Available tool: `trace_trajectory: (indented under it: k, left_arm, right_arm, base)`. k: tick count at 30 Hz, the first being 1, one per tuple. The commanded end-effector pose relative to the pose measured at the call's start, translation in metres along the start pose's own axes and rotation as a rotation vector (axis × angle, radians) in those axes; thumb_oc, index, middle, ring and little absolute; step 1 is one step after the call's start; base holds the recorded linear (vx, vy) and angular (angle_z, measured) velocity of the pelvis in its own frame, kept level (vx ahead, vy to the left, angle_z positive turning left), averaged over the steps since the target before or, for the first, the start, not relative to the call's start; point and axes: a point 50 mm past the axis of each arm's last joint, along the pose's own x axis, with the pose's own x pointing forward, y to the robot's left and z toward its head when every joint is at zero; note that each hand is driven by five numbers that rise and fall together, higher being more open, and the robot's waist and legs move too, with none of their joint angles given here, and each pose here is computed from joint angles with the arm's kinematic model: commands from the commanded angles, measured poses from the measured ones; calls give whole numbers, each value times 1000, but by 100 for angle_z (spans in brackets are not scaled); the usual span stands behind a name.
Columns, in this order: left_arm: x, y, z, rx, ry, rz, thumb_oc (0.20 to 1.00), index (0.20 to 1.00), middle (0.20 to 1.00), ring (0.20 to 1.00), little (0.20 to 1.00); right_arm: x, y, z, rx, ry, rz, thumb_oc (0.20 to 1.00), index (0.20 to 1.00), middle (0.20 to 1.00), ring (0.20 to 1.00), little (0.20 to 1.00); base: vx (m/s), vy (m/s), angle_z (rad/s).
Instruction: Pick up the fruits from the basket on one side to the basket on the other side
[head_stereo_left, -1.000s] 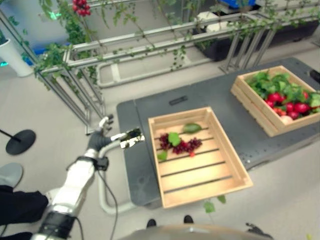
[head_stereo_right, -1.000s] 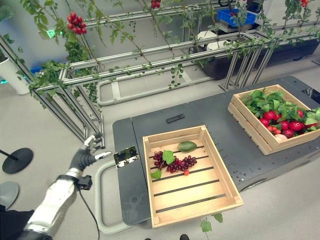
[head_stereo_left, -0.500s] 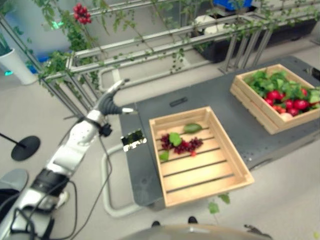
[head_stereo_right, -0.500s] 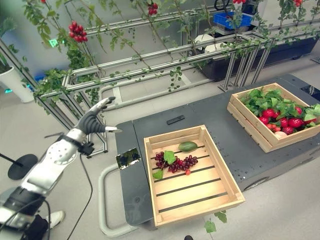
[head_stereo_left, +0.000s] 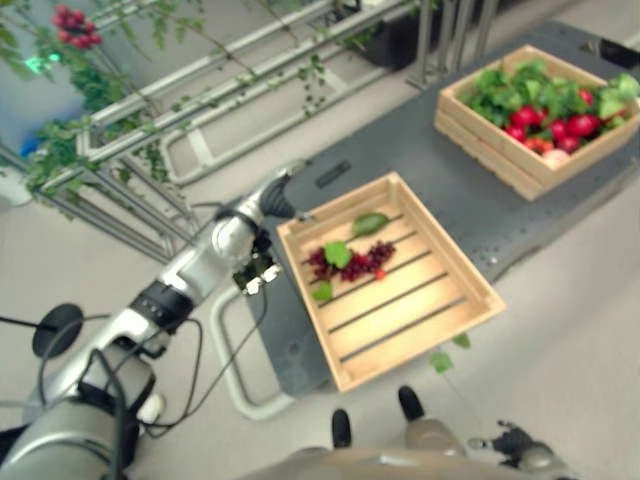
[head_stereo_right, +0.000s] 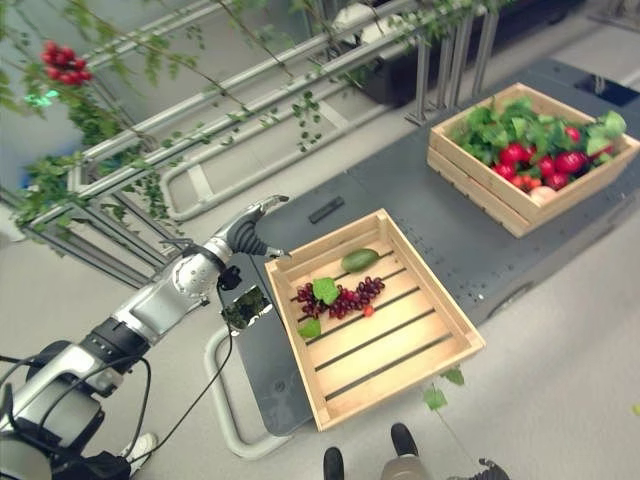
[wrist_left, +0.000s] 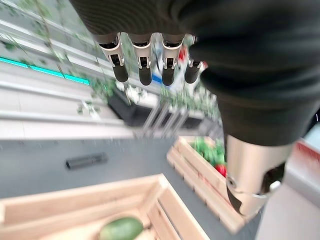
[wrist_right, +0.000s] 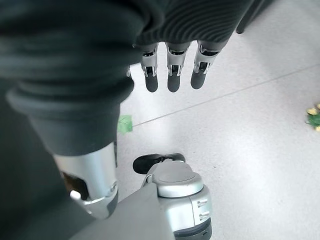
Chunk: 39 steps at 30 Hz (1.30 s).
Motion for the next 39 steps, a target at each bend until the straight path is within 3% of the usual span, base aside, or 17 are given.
trace_trajectory:
  k: [1, 14, 26, 39]
  left_arm:
    - [26, 37, 22, 108, -42, 123, 1000, 1000, 1000, 1000, 1000]
    - [47, 18, -11, 145, 206, 65, 1000, 1000, 1000, 1000, 1000]
    - [39, 35, -47, 102, 425, 109, 1000, 1000, 1000, 1000, 1000]
    - [30, 46, -64, 19, 511, 166, 1000, 1000, 1000, 1000, 1000]
  right_arm:
    - [1, -15, 7, 31, -33, -58, 1000, 1000, 1000, 1000, 1000]
    - [2, -29, 27, 68, -85, -123, 1000, 1000, 1000, 1000, 1000]
    - [3, -34, 50, 72, -147, -146, 1000, 1000, 1000, 1000, 1000]
    - [2, -26, 66, 85, -204, -140, 1000, 1000, 1000, 1000, 1000]
  base:
    - [-39, 39, -22]
    - [-25, 42, -27]
    - [-15, 8, -13]
    - [-7, -6, -6]
